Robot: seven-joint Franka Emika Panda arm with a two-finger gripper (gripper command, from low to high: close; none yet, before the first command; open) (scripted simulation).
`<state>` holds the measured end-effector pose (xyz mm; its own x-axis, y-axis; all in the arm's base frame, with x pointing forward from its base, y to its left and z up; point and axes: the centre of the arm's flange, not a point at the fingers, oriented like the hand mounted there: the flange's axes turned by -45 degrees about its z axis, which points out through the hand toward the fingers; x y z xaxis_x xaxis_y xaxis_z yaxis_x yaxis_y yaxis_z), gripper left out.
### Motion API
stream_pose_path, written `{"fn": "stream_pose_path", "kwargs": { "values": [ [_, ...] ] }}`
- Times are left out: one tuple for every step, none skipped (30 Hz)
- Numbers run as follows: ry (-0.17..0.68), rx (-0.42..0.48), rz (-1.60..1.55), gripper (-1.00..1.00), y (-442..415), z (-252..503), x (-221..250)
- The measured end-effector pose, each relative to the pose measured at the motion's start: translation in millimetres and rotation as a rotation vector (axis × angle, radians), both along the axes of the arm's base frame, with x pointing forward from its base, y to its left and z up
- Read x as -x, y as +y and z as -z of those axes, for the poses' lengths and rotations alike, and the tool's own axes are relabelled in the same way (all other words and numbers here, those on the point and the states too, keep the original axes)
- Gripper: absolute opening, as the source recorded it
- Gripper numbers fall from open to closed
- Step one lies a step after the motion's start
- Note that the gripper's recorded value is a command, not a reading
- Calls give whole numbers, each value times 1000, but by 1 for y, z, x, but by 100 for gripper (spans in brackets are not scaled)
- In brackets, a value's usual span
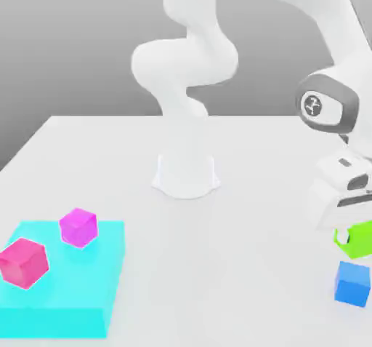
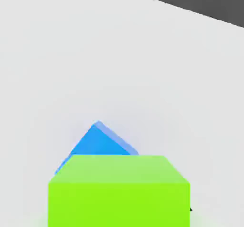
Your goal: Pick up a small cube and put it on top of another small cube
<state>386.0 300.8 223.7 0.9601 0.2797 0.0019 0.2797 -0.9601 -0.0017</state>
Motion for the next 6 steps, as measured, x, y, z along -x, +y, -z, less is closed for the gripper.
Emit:
{"fn": "stream_pose_path", "kwargs": {
  "values": [
    [0, 0, 2, -100, 1, 12, 0],
    [0, 1, 2, -100, 2, 25, 1],
    [0, 1, 2, 100, 2, 36, 2],
    [0, 1, 2, 100, 2, 36, 2],
    [0, 1, 2, 100, 2, 36, 2],
    [0, 1, 2, 100, 2, 36, 2]
  ]
}}
